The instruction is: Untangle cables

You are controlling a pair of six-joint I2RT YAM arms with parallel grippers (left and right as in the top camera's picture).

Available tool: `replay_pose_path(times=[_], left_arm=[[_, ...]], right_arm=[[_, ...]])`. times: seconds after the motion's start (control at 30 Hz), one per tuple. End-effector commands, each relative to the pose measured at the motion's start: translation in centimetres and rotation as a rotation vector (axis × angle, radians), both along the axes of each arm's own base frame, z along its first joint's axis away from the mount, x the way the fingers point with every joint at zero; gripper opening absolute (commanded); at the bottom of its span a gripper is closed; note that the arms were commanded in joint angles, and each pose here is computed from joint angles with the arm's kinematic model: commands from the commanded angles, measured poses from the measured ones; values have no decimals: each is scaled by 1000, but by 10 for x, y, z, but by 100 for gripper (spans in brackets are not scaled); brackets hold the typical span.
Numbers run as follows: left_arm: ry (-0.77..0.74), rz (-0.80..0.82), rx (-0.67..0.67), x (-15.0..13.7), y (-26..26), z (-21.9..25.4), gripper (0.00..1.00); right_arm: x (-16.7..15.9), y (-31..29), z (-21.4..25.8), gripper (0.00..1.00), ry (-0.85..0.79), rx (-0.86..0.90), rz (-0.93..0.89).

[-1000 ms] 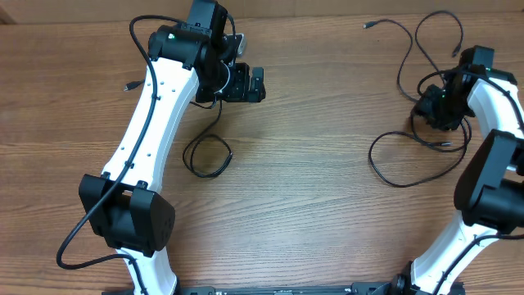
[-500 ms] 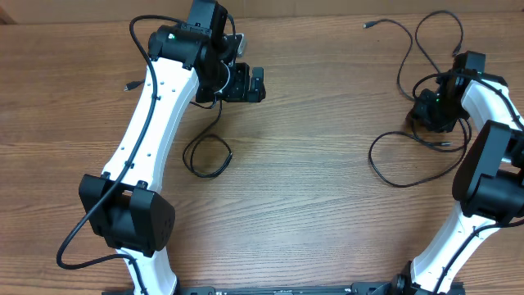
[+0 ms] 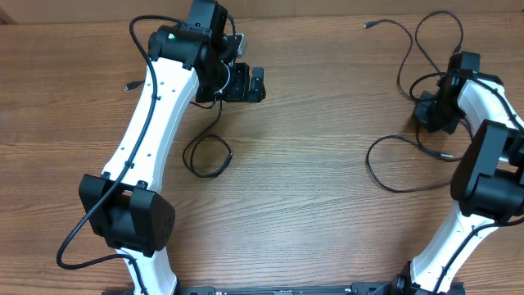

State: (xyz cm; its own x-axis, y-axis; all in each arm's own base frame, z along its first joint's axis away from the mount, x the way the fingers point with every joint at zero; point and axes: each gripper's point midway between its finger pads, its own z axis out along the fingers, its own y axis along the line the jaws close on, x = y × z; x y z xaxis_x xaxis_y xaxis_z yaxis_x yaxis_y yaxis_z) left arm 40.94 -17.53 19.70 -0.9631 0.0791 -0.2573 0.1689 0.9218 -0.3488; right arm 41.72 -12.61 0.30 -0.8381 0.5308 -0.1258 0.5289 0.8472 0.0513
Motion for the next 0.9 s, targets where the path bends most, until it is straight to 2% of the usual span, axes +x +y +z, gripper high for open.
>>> replay_pose_path(times=[0.0,0.2,0.33,0.5,0.6,0.73,0.77,0.87], left_arm=[[-30,9,-6,3,-1,11,99],[-30,9,-6,3,-1,11,99],[-30,9,-6,3,-1,11,100],[-30,9,-6,3,-1,11,100],[-30,9,-6,3,-1,11,99],[-30,9,-6,3,-1,11,100],[-30,9,-6,3,-1,11,100],[-30,9,-6,3,-1,11,100]], right_arm=[[-17,-43,3,4,71,-152,-136],[-21,-70,28,4,51,-162,-236],[-21,-69,27,4,45,-122,-245],[-23,-56,32,10,48,-68,-231],[-24,-55,43,22,34,-72,-230],[-26,-53,72,61,-17,-71,-277],[-26,-49,79,76,-29,-55,-281],[-30,-22,97,82,-56,73,-258]])
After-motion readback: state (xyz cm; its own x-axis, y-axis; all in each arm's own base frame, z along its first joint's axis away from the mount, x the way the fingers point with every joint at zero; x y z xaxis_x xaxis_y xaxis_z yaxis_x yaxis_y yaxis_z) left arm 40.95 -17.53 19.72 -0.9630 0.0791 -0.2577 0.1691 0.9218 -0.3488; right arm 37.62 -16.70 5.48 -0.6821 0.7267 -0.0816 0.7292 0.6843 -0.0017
